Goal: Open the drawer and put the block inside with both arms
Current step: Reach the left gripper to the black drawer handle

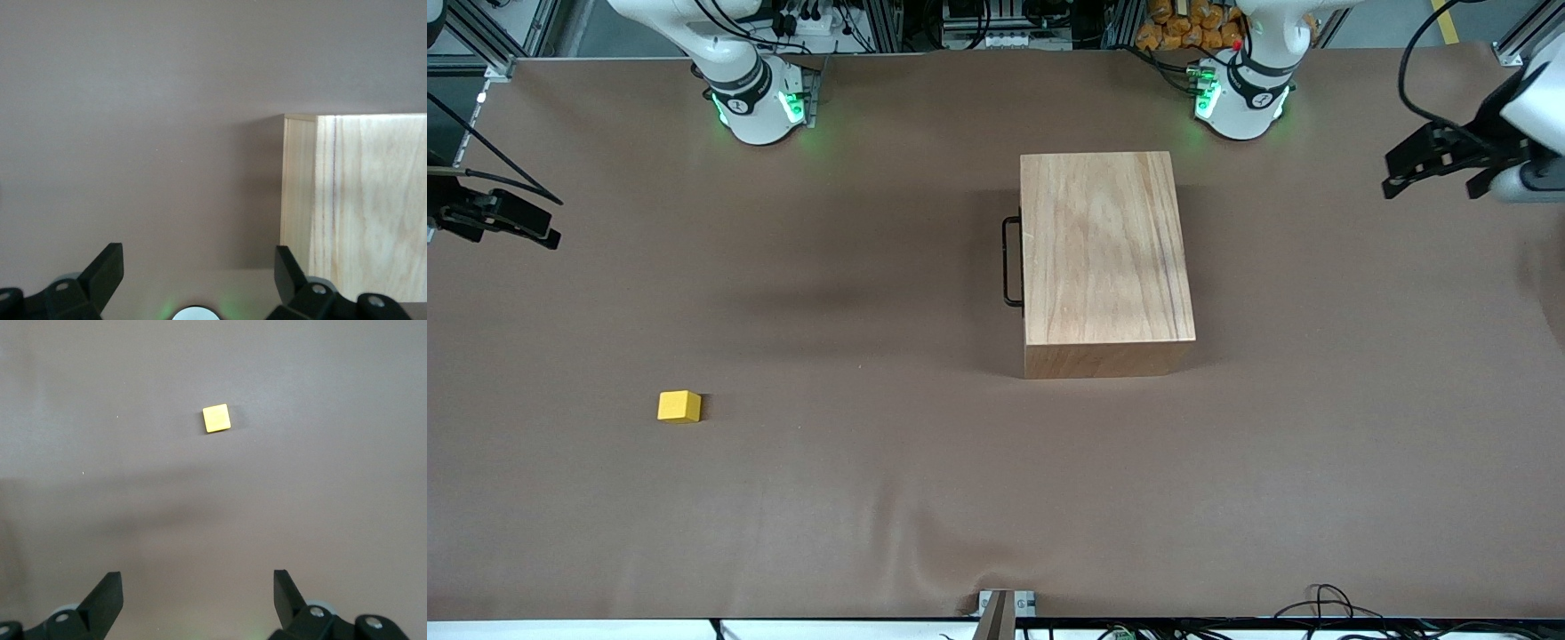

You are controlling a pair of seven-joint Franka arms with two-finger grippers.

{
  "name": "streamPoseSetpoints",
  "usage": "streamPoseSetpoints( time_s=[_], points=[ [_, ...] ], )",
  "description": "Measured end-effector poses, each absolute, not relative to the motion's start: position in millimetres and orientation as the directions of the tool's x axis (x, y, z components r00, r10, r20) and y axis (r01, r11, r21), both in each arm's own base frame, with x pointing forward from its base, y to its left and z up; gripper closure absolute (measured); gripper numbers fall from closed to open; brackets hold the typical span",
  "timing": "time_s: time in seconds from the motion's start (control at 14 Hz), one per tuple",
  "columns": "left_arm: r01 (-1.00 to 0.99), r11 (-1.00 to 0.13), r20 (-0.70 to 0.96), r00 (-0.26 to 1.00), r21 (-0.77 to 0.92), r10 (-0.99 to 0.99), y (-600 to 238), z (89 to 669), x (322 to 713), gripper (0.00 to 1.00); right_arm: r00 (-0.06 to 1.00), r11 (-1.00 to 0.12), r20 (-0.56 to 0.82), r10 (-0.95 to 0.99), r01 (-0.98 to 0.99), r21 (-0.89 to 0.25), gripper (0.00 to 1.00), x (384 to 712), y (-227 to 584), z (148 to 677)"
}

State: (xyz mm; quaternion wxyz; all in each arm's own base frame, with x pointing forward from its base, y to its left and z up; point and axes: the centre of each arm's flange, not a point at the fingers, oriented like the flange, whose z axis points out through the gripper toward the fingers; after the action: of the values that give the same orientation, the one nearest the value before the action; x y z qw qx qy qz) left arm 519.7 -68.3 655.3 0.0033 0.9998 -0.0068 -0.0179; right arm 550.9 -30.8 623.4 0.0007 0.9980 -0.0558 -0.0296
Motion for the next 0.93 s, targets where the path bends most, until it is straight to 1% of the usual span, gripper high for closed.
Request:
streamPoseSetpoints(
  time_s=[0.36, 0.64, 0.93],
  points=[
    [0.015, -1.000, -0.096, 0.995, 0.004, 0.015, -155, 620, 526, 0.00, 0.992, -0.994, -0.059, -0.111, -0.111, 0.005, 0.00, 551, -31, 623],
    [0.047, -0.999, -0.108, 0.993, 0.020, 0.044, -230, 612, 525, 0.00, 0.992, -0.994, -0.059, -0.111, -0.111, 0.005, 0.00, 551, -31, 623],
    [0.070, -0.998, -0.102, 0.992, -0.001, 0.070, -300, 599, 520, 0.00, 0.992, -0.994, -0.059, -0.111, -0.111, 0.005, 0.00, 551, -31, 623]
  ],
)
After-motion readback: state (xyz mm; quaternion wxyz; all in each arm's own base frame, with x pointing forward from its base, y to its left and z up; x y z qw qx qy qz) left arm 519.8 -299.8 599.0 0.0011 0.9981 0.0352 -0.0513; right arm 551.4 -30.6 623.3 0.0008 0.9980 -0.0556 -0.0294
